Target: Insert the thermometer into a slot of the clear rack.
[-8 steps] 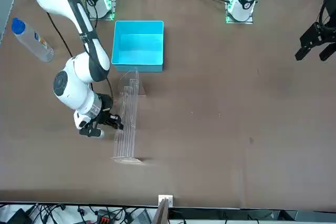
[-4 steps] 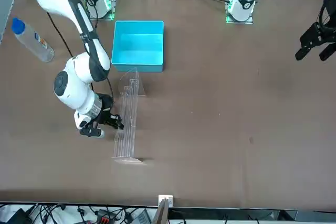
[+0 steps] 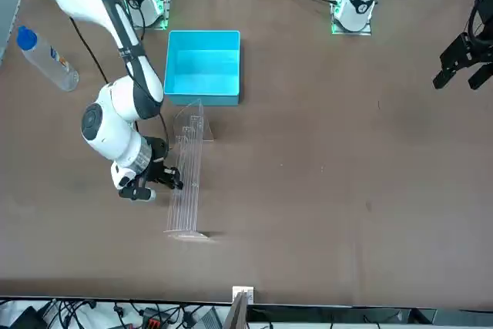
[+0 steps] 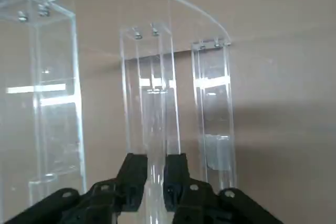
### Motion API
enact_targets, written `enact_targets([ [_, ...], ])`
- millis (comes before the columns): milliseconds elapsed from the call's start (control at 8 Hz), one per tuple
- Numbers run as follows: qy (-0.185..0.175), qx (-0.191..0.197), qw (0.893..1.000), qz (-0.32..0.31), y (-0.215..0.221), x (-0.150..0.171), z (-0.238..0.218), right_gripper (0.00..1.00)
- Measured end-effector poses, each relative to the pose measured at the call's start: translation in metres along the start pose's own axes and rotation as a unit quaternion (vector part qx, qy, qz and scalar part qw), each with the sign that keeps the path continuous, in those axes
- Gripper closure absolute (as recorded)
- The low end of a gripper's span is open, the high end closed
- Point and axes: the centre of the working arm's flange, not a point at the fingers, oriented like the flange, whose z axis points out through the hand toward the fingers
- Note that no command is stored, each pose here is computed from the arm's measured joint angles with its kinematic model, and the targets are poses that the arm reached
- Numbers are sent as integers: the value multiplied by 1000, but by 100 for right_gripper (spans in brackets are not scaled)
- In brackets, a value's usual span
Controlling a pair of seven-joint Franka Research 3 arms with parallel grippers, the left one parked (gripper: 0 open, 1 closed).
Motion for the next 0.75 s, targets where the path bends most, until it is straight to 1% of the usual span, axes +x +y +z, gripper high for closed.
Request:
enact_targets([
  [125, 2, 0, 1000, -2, -1, 1, -2, 72],
  [250, 3, -2, 1000, -4, -2, 2, -2, 65],
  [375, 5, -4, 1000, -8, -2, 2, -3, 49],
  [625, 6, -7, 1000, -12, -3, 2, -3, 15],
  [750, 6, -7, 1000, -12, -3, 3, -4, 1],
])
